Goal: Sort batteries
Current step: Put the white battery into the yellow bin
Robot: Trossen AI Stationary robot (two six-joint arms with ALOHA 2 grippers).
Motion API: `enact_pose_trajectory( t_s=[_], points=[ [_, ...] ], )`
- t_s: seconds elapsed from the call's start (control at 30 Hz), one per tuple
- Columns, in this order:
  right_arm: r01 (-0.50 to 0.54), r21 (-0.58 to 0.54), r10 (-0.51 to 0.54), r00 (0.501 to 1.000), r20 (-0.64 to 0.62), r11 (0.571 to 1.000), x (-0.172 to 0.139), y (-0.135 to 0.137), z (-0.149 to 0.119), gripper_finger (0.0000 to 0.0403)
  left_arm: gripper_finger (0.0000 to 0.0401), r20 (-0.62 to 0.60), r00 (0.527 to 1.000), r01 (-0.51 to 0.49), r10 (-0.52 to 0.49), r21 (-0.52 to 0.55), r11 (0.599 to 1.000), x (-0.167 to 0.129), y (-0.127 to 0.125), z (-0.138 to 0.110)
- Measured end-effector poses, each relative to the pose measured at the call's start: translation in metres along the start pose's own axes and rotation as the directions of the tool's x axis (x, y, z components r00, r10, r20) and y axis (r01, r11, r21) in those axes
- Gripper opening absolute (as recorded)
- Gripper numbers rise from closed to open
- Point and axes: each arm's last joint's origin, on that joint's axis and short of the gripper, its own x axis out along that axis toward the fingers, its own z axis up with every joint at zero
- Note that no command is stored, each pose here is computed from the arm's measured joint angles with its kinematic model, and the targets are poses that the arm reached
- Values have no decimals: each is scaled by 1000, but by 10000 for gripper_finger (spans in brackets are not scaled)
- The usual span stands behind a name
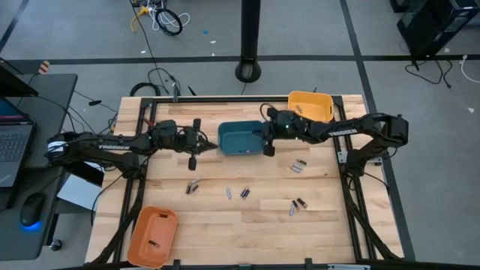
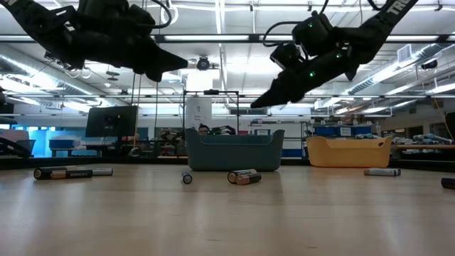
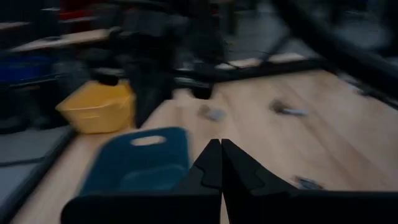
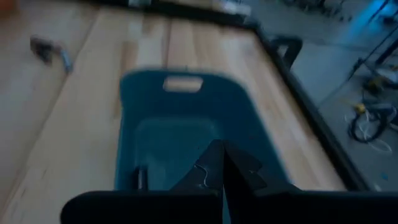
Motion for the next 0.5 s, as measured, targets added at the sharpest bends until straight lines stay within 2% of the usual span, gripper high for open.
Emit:
enact_pose_trajectory(
  t_s=[0.03, 0.13, 0.27, 0.33, 0.43, 0.5],
  points=[
    [0, 28, 0, 1000, 26, 1000, 0, -4, 2, 10, 3, 16, 999, -44, 45, -41, 998, 0, 3, 2],
    [4, 86, -12, 996, 85, 996, -1, -9, 7, 10, 3, 84, 994, -68, 75, -78, 995, -1, 6, 8],
    [-8, 130, -12, 989, 149, 991, -1, -1, 16, 10, 3, 182, 983, -1, 8, -38, 999, -2, 2, 18],
    [-23, 107, 5, 986, 165, 994, -1, 8, 19, 10, 3, 144, 988, 53, -53, 4, 999, 0, -4, 15],
    [-18, 11, 16, 986, 163, 1000, 0, 26, 24, 11, 3, 19, 990, 139, -142, 120, 983, 3, -18, 3],
    [15, -3, -14, 986, 166, 1000, 0, 37, 27, 11, 3, -50, 992, 118, -112, 123, 985, 7, -23, -5]
  ],
)
